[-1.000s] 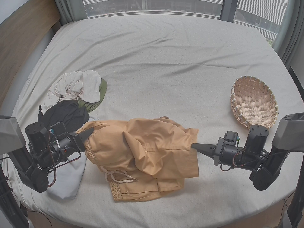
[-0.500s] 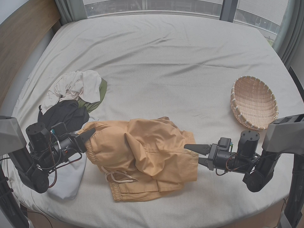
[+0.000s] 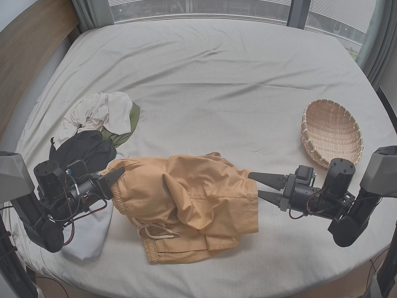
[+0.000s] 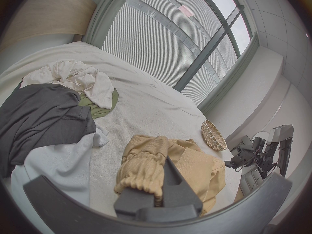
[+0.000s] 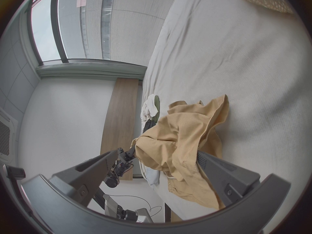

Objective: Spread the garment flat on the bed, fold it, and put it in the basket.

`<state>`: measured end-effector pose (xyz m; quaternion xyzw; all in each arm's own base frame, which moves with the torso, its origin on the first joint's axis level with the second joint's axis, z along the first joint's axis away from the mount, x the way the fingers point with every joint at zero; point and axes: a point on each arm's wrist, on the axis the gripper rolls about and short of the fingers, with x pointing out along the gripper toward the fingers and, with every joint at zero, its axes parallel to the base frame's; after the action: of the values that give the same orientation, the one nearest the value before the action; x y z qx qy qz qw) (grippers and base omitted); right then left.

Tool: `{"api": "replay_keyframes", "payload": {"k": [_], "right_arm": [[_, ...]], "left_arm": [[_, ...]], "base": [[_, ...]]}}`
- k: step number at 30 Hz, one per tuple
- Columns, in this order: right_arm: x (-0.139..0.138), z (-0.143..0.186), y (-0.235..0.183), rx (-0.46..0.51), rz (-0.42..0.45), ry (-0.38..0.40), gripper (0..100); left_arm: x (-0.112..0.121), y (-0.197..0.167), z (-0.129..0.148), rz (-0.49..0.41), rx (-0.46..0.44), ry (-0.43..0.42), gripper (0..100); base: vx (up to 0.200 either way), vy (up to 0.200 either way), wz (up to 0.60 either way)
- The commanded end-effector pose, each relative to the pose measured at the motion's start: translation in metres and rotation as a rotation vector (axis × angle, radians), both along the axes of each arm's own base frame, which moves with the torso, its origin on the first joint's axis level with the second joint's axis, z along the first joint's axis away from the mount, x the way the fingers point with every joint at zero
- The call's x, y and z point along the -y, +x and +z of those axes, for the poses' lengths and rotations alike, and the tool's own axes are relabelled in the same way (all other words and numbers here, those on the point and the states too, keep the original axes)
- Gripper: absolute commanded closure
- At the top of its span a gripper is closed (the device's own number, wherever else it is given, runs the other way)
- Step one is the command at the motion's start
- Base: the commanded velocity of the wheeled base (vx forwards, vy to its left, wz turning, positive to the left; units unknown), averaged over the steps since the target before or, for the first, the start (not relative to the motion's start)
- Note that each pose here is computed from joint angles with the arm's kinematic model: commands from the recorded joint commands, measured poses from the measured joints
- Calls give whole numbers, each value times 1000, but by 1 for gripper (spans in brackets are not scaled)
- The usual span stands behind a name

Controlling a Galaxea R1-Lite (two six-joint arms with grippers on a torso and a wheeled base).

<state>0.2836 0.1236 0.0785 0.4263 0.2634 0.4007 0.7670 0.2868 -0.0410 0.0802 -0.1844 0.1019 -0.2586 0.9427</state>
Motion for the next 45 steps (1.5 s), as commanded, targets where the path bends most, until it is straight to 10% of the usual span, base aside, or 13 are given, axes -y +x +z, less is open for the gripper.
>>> {"api": "replay_keyframes", "payload": {"k": [1, 22, 45], "right_arm": [[1, 12, -4, 36, 1, 14, 0], [-5, -50, 6, -94, 15, -90, 0], [-26, -42, 15, 34, 69, -102, 0]], "left_arm": [[0, 0, 0, 1, 1, -1, 100], [0, -1, 1, -2, 5, 0, 100], [3, -1, 1, -11, 5, 0, 100]], "base": [[0, 0, 0], [0, 0, 0], [0, 0, 0]]}}
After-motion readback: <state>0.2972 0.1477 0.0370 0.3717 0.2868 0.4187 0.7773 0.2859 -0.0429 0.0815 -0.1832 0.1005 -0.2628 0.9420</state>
